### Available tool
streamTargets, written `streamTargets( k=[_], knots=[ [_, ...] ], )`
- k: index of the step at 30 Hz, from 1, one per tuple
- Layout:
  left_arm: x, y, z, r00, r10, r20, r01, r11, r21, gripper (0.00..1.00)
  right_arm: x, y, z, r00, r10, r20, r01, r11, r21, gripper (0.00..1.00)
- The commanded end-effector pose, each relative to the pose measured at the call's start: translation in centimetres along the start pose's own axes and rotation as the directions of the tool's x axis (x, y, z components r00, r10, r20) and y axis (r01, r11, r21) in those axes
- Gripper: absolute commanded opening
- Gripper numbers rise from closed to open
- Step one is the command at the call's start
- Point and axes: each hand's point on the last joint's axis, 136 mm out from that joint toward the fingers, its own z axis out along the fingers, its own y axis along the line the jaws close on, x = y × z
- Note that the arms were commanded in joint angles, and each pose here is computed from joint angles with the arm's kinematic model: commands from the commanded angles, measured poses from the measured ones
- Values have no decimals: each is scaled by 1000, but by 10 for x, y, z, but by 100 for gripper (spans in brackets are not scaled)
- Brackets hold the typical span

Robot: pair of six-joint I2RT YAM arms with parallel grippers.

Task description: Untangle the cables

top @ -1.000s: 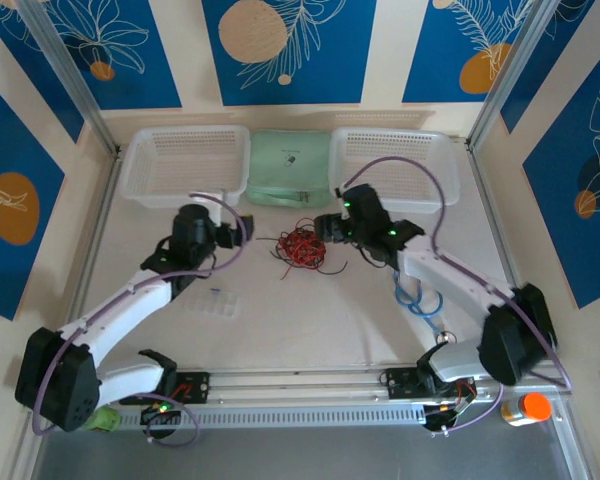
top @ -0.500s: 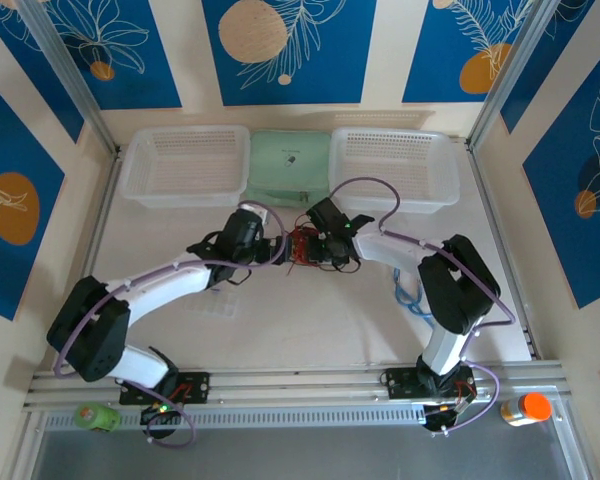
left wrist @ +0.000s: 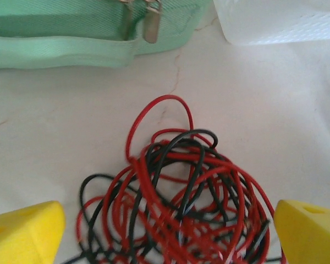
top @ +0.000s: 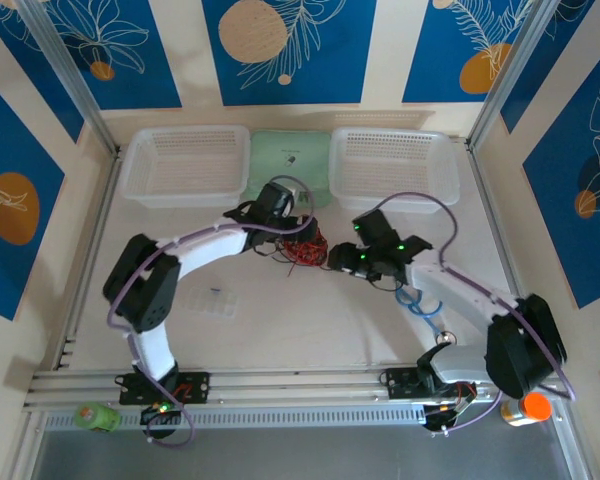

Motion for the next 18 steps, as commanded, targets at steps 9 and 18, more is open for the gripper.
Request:
streamTargets(
  k=[9, 18],
  knots=[
    [51, -10, 27, 973, -15, -230, 31, 997, 65, 58, -16, 8, 11, 990, 126, -59, -131, 987, -89, 67],
    [52, -29, -12, 985, -28, -171, 63, 977, 204, 0, -11, 23, 55, 976, 201, -90, -210, 972, -106, 66]
  ],
)
